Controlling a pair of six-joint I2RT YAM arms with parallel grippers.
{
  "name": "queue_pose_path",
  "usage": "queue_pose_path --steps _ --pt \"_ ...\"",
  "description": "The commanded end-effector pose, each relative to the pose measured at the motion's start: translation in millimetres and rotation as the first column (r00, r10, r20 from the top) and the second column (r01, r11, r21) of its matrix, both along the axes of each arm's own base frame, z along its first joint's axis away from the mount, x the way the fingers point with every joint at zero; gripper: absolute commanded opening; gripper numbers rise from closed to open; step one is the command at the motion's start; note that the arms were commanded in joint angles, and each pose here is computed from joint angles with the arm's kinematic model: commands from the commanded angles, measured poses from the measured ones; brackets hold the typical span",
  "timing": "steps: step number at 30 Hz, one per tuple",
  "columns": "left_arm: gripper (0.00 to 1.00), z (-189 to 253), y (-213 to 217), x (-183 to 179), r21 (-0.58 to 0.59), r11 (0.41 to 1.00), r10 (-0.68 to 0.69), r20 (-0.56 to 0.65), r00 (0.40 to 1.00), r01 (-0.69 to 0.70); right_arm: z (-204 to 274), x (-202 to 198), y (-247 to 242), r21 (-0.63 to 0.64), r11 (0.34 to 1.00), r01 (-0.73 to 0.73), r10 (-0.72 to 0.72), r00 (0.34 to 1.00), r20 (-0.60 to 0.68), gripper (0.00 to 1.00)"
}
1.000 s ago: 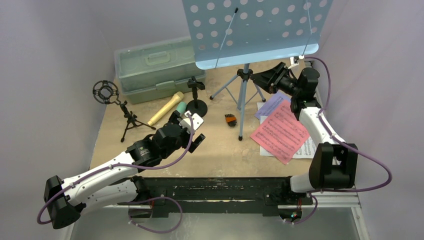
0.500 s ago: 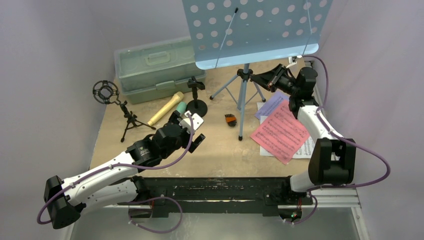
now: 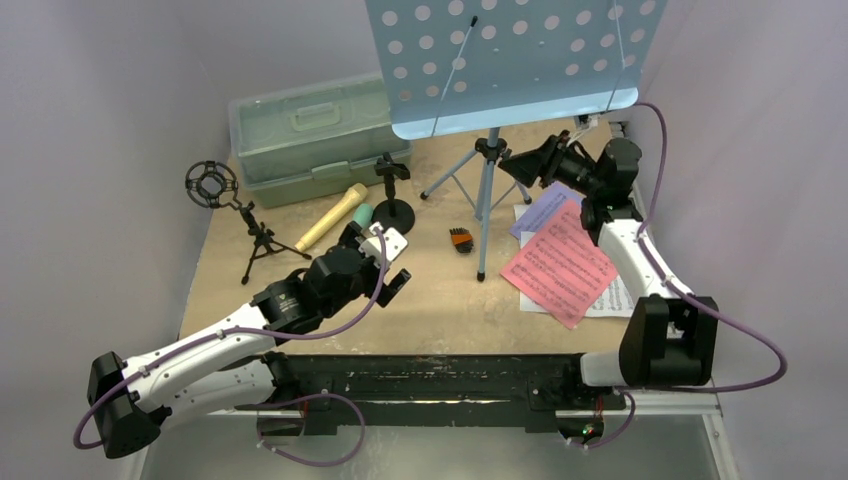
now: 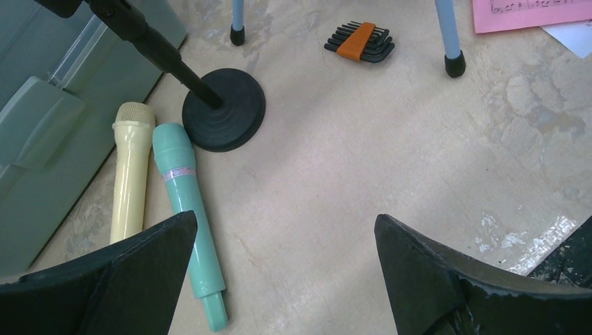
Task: Pack up the instrument practice props
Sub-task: Unscrew the knob on the music stand.
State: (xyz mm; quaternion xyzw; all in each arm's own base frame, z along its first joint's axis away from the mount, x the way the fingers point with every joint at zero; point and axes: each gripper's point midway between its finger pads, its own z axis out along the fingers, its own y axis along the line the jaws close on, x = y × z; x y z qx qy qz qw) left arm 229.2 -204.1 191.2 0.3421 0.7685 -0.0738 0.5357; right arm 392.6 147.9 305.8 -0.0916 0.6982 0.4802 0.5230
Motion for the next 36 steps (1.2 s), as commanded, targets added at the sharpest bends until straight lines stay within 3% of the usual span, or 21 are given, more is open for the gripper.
queue_pose_path --steps 1,6,9,10,14,18,22,25,36 --pt "1.00 27 -13 -3 -0.111 0.993 -0.048 0.031 0.998 0.051 1 -33 2 -0.180 0.980 -0.082 0.128 0.958 0.258 0.68" --pt "1.00 47 -33 -14 -0.291 0.952 -0.096 0.011 0.995 0.095 -27 -57 -16 -0.391 0.918 -0.064 0.229 0.892 0.391 0.80" --pt "1.00 55 -52 -24 -0.459 0.881 -0.147 -0.032 0.989 0.116 -47 -63 -23 -0.506 0.862 -0.027 0.286 0.850 0.442 0.88" --pt "1.00 57 -60 -27 -0.516 0.847 -0.170 -0.033 0.985 0.129 -53 -63 -25 -0.521 0.853 -0.018 0.291 0.846 0.446 0.97" --pt "1.00 38 -84 -38 -0.608 0.783 -0.256 -0.120 0.959 0.132 -74 -69 -22 -0.532 0.840 -0.105 0.367 0.833 0.415 0.99" --pt "0.99 11 -111 -46 -0.592 0.796 -0.300 -0.203 0.932 0.127 -93 -62 -29 -0.605 0.791 -0.096 0.400 0.829 0.392 0.99" --pt "1.00 -12 -132 -50 -0.469 0.875 -0.216 -0.157 0.964 0.120 -103 -59 -36 -0.659 0.751 -0.042 0.412 0.811 0.417 0.99" --pt "1.00 -28 -141 -40 -0.426 0.901 -0.141 -0.123 0.982 0.076 -106 -58 -38 -0.675 0.738 -0.016 0.409 0.806 0.428 0.99" --pt "0.98 -25 -173 -3 -0.478 0.877 0.027 -0.063 0.998 -0.054 -113 -56 -43 -0.692 0.722 -0.011 0.411 0.812 0.415 0.99"
